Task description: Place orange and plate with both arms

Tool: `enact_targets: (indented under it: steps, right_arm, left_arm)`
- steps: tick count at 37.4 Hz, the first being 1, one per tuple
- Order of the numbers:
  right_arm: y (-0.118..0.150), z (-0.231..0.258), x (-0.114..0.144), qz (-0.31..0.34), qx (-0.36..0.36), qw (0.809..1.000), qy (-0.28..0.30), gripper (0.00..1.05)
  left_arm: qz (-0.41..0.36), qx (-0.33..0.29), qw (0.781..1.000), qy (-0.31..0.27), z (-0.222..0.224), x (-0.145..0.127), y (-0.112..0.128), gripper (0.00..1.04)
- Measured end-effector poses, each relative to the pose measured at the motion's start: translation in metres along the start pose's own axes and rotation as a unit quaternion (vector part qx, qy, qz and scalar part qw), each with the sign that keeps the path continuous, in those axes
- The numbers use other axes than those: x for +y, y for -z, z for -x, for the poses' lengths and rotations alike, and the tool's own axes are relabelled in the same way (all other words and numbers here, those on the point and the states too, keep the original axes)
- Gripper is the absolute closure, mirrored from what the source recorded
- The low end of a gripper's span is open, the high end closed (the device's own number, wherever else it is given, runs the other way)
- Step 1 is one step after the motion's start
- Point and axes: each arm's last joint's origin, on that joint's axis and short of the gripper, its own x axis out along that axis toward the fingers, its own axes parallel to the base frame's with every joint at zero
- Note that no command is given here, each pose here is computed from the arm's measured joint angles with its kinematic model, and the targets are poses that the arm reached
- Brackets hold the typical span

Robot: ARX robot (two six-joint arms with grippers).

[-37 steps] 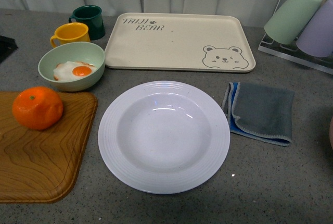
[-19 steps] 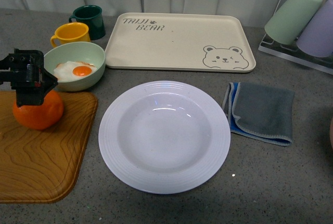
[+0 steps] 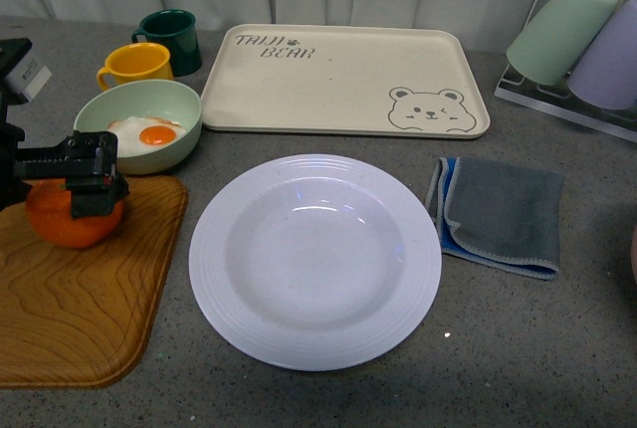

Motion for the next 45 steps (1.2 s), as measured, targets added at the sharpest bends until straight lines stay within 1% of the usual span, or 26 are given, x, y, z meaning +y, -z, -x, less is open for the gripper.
enact_targets:
  steps: [5,6,11,13,17,20,23,25,27,29,36,45]
  right_arm:
    - [0.000,0.000,0.000,0.000,0.000,1.000,0.000,0.09]
    - [0.000,0.000,0.000,0.000,0.000,1.000,0.000,0.09]
    - [0.000,0.000,0.000,0.000,0.000,1.000,0.000,0.09]
    - [0.000,0.000,0.000,0.000,0.000,1.000,0.000,0.09]
    - [0.000,0.000,0.000,0.000,0.000,1.000,0.000,0.09]
    - [0.000,0.000,0.000,0.000,0.000,1.000,0.000,0.09]
    - [0.000,0.000,0.000,0.000,0.000,1.000,0.000,0.09]
    - [0.000,0.000,0.000,0.000,0.000,1.000,0.000,0.09]
    - [0.000,0.000,0.000,0.000,0.000,1.000,0.000,0.09]
    - [0.000,0.000,0.000,0.000,0.000,1.000,0.000,0.09]
    - [0.000,0.000,0.000,0.000,0.000,1.000,0.000,0.09]
    - [0.000,0.000,0.000,0.000,0.000,1.000,0.000,0.09]
  left_arm:
    - [0.001,0.017,1.000,-0.010,-0.006,0.003,0.006,0.07]
    - [0.000,0.017,1.000,-0.012,-0.006,0.004,0.006,0.10]
    - [0.001,0.013,1.000,-0.014,-0.004,0.005,0.004,0.36]
    - [-0.002,0.006,1.000,-0.010,-0.001,0.001,0.001,0.42]
    - [-0.015,-0.014,1.000,0.005,0.010,-0.012,-0.007,0.48]
    - [-0.032,-0.031,0.999,0.024,0.019,-0.028,-0.012,0.49]
    - [-0.065,-0.044,0.995,0.057,0.028,-0.059,-0.014,0.50]
    - [-0.085,-0.043,0.993,0.072,0.029,-0.076,-0.010,0.50]
    - [-0.113,-0.034,0.990,0.082,0.027,-0.098,-0.001,0.51]
    - [-0.126,-0.024,0.987,0.091,0.023,-0.113,0.006,0.51]
    - [-0.135,-0.007,0.985,0.108,0.010,-0.143,0.021,0.51]
    - [-0.122,-0.007,0.986,0.117,-0.002,-0.159,0.024,0.51]
